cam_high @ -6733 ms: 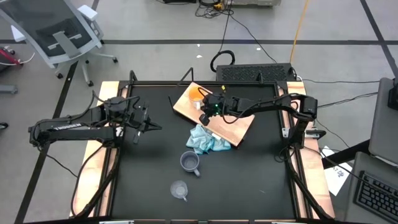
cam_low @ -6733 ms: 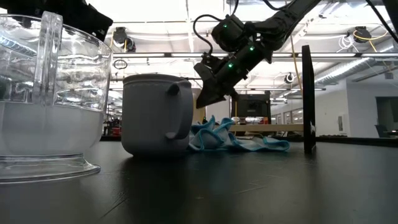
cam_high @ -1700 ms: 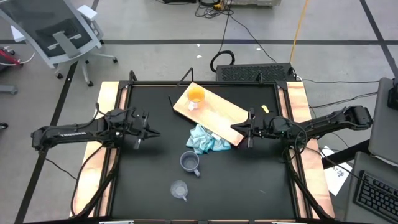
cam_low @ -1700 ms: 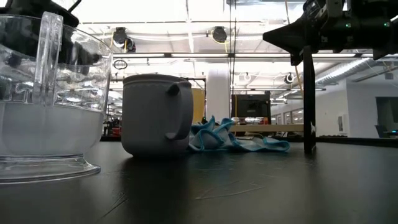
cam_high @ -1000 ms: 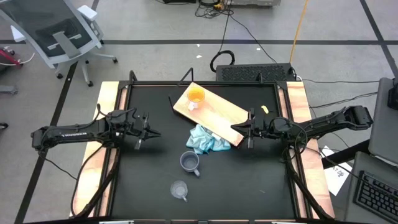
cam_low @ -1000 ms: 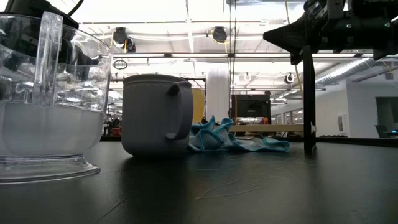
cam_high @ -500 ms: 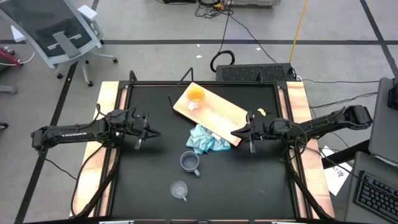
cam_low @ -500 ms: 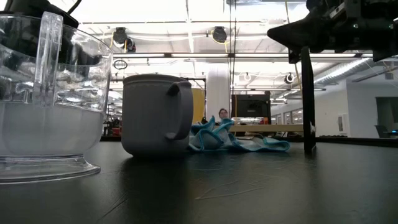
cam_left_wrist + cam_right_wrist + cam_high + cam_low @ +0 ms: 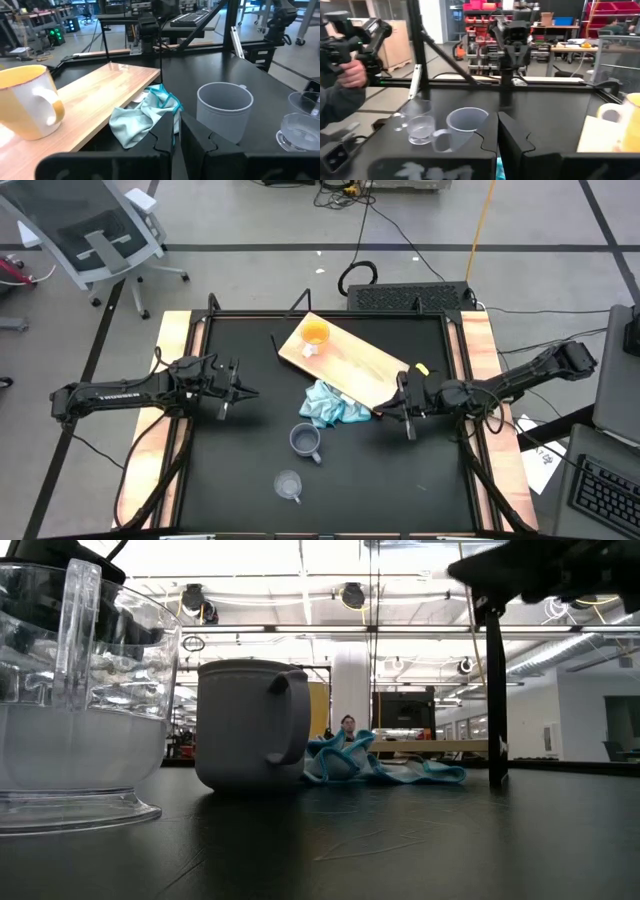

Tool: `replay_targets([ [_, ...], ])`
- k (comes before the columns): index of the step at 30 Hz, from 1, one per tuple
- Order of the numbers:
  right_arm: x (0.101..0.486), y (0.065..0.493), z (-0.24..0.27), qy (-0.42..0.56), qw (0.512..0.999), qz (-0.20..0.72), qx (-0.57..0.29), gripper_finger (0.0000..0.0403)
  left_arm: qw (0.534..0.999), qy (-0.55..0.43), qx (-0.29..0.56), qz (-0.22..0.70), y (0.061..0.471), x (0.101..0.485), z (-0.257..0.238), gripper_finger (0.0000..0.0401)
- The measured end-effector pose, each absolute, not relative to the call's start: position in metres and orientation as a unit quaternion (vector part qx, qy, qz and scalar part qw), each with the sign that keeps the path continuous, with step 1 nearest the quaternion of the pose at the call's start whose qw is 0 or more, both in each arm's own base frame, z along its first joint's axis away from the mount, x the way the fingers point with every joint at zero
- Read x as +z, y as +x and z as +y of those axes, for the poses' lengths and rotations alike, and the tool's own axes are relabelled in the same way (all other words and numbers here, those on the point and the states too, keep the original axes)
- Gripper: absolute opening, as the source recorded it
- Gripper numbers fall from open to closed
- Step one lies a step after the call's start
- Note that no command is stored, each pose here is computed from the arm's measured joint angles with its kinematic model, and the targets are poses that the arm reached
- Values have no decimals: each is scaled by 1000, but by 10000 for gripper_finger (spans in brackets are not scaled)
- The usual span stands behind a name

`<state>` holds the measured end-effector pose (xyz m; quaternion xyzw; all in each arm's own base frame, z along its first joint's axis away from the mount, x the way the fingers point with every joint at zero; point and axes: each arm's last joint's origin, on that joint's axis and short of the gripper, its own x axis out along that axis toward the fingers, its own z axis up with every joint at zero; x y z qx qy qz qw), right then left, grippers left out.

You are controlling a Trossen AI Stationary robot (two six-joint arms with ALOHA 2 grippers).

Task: Stack small to large cups/mugs on shelf
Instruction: Put the gray mug on the shelf

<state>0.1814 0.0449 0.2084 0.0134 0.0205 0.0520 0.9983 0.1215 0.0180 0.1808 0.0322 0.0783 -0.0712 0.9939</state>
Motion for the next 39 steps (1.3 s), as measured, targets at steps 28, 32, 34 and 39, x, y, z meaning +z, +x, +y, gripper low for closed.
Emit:
replay_targets([
  [28, 172, 137, 55, 35, 994, -44, 97, 0, 993, 38, -75, 80, 121, 180, 18, 33],
  [32, 172, 137, 55, 32, 994, -41, 97, 0, 993, 41, -71, 80, 121, 180, 18, 33],
  [34, 171, 137, 55, 31, 994, -37, 97, 0, 993, 42, -70, 80, 121, 180, 18, 33],
  [39, 170, 137, 55, 29, 994, -31, 98, 0, 993, 52, -69, 80, 121, 180, 18, 33],
])
